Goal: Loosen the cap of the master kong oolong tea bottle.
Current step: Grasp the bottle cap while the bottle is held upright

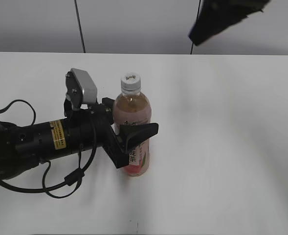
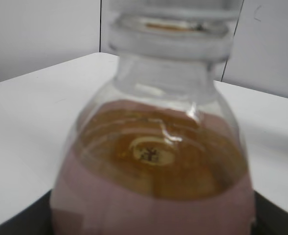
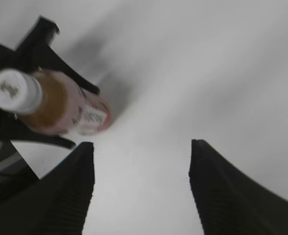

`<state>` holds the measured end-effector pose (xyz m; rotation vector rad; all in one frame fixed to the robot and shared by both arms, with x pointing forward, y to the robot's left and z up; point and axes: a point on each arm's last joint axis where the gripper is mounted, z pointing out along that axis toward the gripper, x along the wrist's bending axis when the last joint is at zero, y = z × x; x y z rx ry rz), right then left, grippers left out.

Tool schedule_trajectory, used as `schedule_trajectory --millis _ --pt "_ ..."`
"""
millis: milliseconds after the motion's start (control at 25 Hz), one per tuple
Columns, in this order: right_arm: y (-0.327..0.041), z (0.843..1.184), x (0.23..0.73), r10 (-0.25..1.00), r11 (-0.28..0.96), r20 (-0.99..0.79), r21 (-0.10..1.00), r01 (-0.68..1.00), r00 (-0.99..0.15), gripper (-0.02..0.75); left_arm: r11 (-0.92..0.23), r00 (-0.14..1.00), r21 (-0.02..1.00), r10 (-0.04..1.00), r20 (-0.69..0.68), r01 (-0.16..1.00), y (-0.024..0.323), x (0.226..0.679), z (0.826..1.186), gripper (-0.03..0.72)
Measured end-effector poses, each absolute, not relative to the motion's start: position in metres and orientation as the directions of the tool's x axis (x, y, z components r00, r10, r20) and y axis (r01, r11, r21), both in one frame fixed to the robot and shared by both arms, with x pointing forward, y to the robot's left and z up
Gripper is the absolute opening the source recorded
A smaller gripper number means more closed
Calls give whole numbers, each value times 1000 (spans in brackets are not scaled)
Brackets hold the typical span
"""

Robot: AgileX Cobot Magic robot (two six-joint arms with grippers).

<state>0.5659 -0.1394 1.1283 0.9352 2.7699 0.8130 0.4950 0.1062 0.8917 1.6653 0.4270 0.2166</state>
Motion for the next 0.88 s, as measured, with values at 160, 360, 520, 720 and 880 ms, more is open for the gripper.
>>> schedule_trajectory --millis 160,360,520,720,880 --pt "-93 1144 560 577 673 45 540 506 -816 440 -91 911 984 398 -104 152 106 495 892 442" --pt "-55 1153 533 604 670 26 524 525 -797 435 -91 911 984 398 -104 152 106 495 892 442" --pt "-38 1147 523 684 599 92 495 629 -724 434 -91 911 984 398 -104 152 106 495 891 442" --pt "-32 1132 522 729 572 112 444 690 -676 434 -90 911 984 398 -104 152 106 495 891 442" --pt "-29 1121 522 759 543 138 405 735 -637 434 -90 911 984 398 -104 152 106 495 891 442"
